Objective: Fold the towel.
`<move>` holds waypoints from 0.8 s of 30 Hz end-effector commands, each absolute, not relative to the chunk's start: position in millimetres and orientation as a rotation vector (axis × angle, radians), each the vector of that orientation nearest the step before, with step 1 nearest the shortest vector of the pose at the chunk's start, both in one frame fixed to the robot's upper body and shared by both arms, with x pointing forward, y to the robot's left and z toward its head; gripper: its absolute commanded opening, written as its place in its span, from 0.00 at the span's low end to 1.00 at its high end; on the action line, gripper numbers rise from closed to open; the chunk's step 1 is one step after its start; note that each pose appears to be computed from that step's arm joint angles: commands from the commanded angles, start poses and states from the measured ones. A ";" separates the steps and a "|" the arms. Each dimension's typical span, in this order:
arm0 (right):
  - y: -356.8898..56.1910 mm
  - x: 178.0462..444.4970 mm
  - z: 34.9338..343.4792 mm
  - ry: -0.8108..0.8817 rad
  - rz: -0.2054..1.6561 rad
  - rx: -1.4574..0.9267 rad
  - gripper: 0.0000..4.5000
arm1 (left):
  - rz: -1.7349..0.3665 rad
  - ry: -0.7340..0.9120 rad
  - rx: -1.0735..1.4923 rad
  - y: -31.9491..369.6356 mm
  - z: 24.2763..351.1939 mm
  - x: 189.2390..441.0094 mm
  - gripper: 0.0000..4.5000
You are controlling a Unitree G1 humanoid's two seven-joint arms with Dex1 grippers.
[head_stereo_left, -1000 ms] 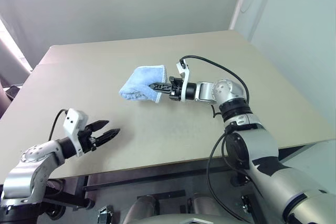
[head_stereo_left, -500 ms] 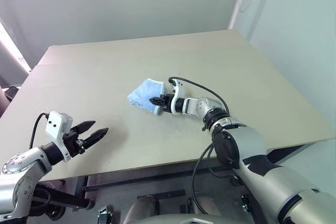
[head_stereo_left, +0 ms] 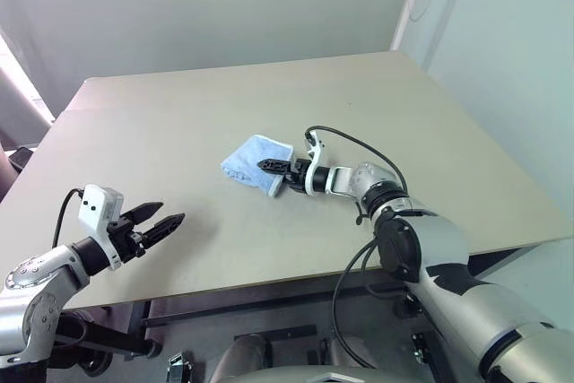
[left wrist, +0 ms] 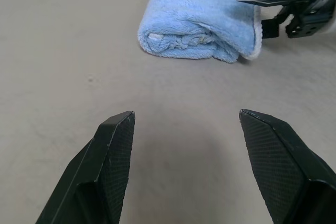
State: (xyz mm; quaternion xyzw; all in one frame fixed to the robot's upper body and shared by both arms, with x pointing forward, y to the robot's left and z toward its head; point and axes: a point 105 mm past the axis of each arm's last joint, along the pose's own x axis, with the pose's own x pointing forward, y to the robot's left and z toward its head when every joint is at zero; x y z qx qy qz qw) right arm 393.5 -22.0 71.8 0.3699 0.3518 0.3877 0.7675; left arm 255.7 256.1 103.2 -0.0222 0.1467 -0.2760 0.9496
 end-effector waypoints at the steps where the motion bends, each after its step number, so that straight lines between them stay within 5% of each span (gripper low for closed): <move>1: -35.6 393.6 80.8 0.751 0.883 0.791 0.99 | -0.578 0.283 -0.014 256.3 111.6 261.7 0.75; 6: -70.8 376.9 91.8 0.685 1.033 0.619 0.99 | -0.589 0.265 -0.034 258.1 119.5 265.8 0.75; 11: -95.9 321.9 123.1 0.136 1.164 0.199 0.99 | -0.562 0.226 -0.112 263.0 122.4 272.5 0.75; 14: -103.1 303.8 109.8 0.102 1.186 0.041 0.99 | -0.567 0.248 -0.096 261.8 114.6 273.3 0.75; 24: -128.8 323.5 125.1 -0.002 1.075 -0.011 0.99 | -0.545 0.306 -0.027 269.9 89.8 261.8 0.75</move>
